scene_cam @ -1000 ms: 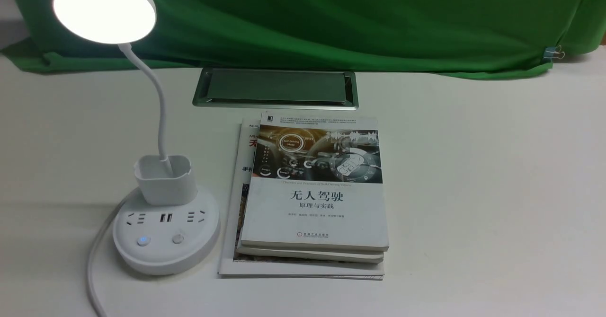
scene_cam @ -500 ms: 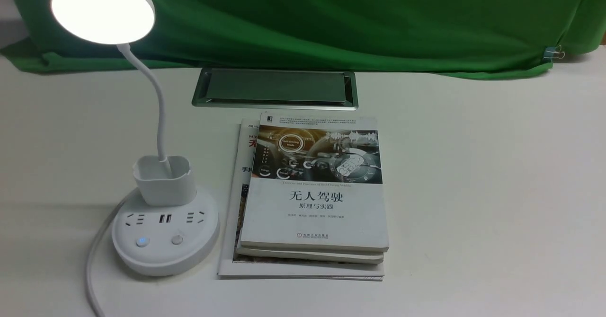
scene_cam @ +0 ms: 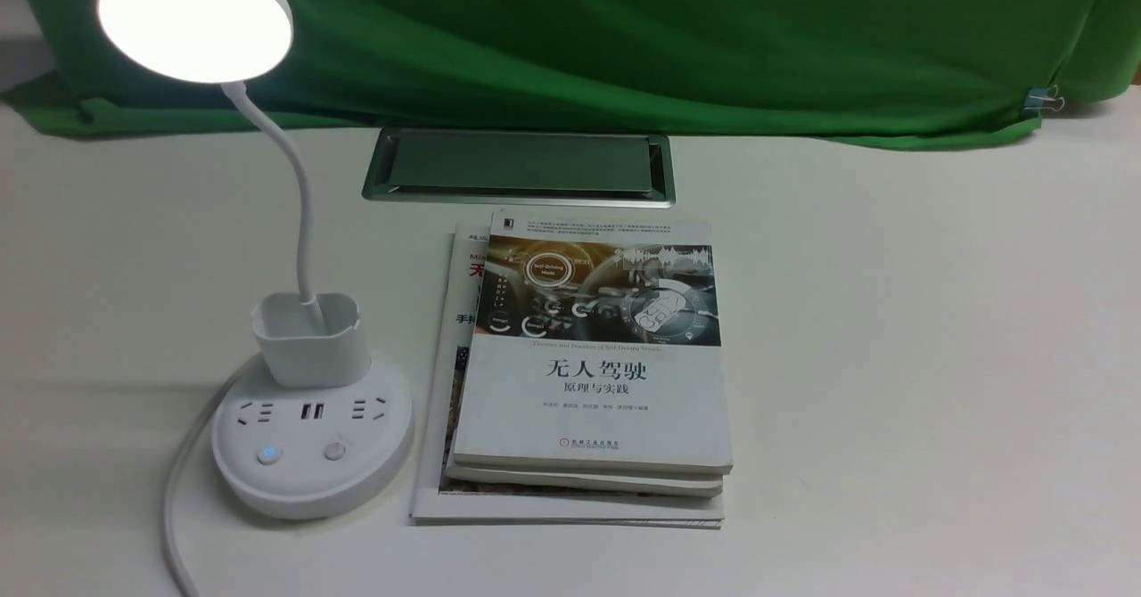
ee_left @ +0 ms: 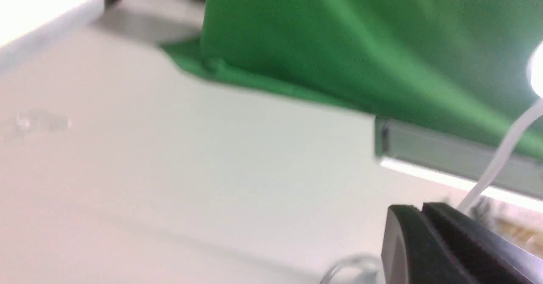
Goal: Turn off the desk lamp on the white desktop by hand.
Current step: 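Press the power button on the round power strip under the lamp with the left gripper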
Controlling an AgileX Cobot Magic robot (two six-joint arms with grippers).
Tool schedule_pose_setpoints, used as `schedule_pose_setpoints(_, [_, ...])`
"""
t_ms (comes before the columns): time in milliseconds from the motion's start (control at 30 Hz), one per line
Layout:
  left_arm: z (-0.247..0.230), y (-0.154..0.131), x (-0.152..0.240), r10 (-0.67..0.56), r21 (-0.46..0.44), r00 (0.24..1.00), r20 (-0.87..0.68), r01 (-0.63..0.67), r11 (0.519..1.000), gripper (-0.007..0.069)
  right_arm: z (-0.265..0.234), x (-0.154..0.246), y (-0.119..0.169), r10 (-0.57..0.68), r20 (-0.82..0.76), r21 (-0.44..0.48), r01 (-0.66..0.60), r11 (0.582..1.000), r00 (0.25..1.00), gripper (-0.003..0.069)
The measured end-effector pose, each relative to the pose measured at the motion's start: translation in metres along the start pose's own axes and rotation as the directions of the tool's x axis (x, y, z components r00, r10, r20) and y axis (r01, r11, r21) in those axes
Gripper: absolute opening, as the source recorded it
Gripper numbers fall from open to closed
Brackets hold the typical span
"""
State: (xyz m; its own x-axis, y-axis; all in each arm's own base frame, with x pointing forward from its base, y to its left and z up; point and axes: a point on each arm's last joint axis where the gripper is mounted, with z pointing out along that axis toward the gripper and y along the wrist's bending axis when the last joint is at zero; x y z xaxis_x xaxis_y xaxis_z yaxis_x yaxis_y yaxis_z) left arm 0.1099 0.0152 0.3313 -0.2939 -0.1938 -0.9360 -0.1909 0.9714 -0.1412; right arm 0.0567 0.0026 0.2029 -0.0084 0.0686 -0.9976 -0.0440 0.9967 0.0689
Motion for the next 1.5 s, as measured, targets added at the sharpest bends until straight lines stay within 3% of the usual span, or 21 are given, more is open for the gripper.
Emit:
schedule_pose_setpoints(200, [0.055, -0.004, 0.019, -0.058, -0.004, 0.956, -0.287, 0.06, 0.998, 0.0011, 0.0, 0.0, 0.0, 0.0, 0.0, 0.0, 0.0, 1.0, 1.0, 0.0036])
schedule_pose_setpoints(367, [0.112, -0.024, 0.046, 0.07, 0.177, 0.792, -0.607, 0.049, 0.983, 0.0011, 0.0, 0.0, 0.0, 0.0, 0.0, 0.0, 0.0, 1.0, 1.0, 0.0036])
schedule_pose_setpoints(400, [0.112, -0.025, 0.045, 0.078, 0.188, 0.791, -0.607, 0.048, 0.981, 0.0011, 0.0, 0.0, 0.0, 0.0, 0.0, 0.0, 0.0, 1.0, 1.0, 0.0036])
schedule_pose_setpoints(433, [0.126, -0.035, 0.053, 0.133, 0.236, 0.734, -0.666, 0.038, 0.971, 0.0011, 0.0, 0.0, 0.0, 0.0, 0.0, 0.0, 0.0, 1.0, 1.0, 0.0036])
schedule_pose_setpoints(633, [0.155, -0.092, 0.067, 0.437, 0.373, 0.559, -0.705, -0.232, 0.898, 0.0011, 0.0, 0.0, 0.0, 0.0, 0.0, 0.0, 0.0, 1.0, 1.0, 0.0036])
schedule_pose_setpoints(800, [0.172, -0.129, 0.074, 0.557, 0.429, 0.472, -0.684, -0.358, 0.83, 0.0011, 0.0, 0.0, 0.0, 0.0, 0.0, 0.0, 0.0, 1.0, 1.0, 0.0036])
schedule_pose_setpoints(1000, [0.185, -0.13, 0.086, 0.551, 0.43, 0.428, -0.716, -0.352, 0.831, 0.0011, 0.0, 0.0, 0.0, 0.0, 0.0, 0.0, 0.0, 1.0, 1.0, 0.0036])
schedule_pose_setpoints(1500, [0.203, -0.118, 0.106, 0.512, 0.407, 0.456, -0.728, -0.314, 0.858, 0.001, 0.0, 0.0, 0.0, 0.0, 0.0, 0.0, 0.0, 1.0, 1.0, 0.0036])
